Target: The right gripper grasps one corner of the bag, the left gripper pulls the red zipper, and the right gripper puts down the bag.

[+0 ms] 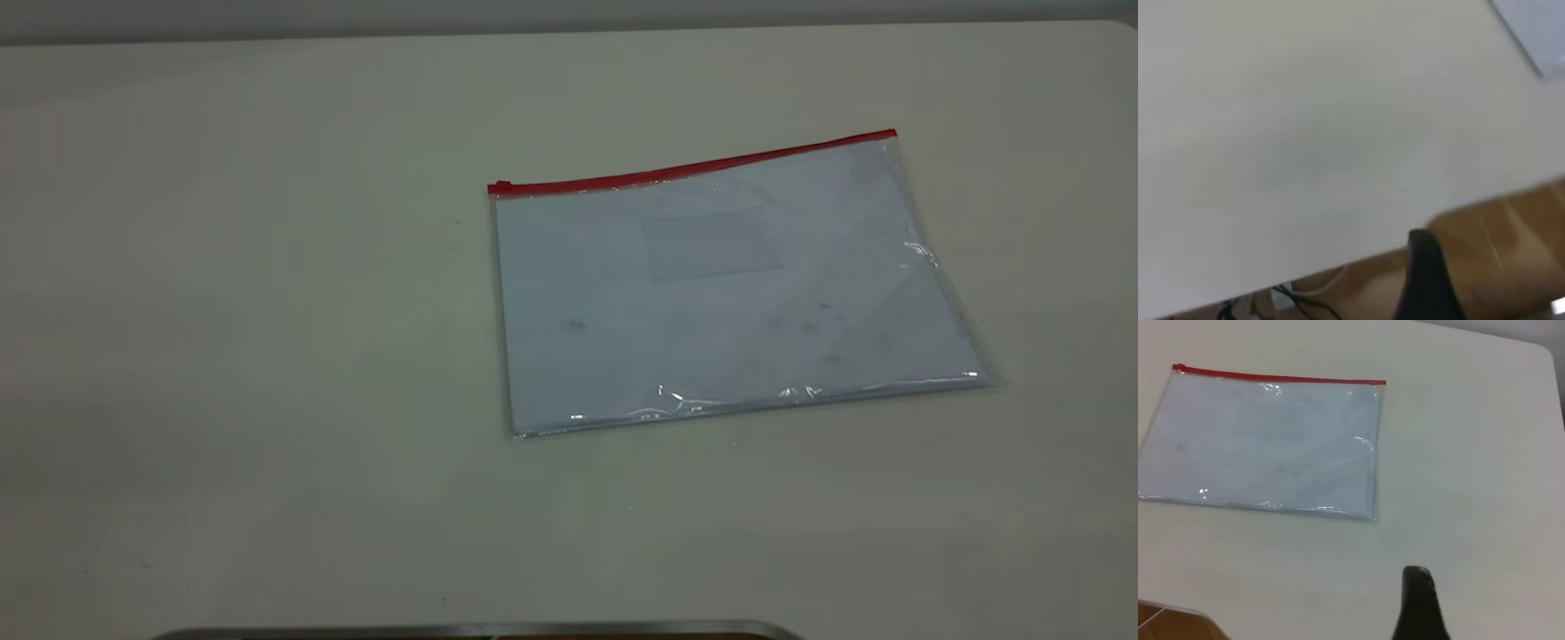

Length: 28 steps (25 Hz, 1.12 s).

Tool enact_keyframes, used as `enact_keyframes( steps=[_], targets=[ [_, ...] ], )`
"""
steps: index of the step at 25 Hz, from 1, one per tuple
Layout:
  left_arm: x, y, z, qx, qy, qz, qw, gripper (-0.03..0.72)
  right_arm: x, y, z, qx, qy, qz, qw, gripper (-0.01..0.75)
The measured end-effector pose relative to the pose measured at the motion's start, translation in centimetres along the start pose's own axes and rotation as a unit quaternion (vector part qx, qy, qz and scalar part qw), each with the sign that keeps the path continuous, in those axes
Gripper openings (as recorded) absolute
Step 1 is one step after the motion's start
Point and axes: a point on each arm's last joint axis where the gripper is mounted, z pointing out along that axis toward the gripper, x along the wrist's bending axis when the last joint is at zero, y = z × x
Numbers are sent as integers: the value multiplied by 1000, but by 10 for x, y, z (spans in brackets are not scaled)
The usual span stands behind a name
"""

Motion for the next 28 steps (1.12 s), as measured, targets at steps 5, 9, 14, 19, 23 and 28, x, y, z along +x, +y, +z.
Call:
enact_keyframes(
  steps=[5, 9, 14, 19, 23, 28],
  targets=[
    [-1, -8, -7, -33, 83, -78, 993, 582, 0, 0, 0, 0, 0, 0, 1000, 572],
    [-3, -13, -11, -54, 100, -92, 989, 582, 0, 0, 0, 0, 0, 0, 1000, 572],
    [-4, -16, -13, -64, 102, -92, 988, 582, 0, 0, 0, 0, 0, 0, 1000, 572],
    [-4, -16, -13, -64, 103, -93, 988, 582, 0, 0, 0, 0, 0, 0, 1000, 572],
    [-4, -16, -13, -64, 103, -93, 988, 582, 0, 0, 0, 0, 0, 0, 1000, 572],
    [-4, -16, -13, -64, 103, -93, 988, 582, 0, 0, 0, 0, 0, 0, 1000, 572]
  ],
)
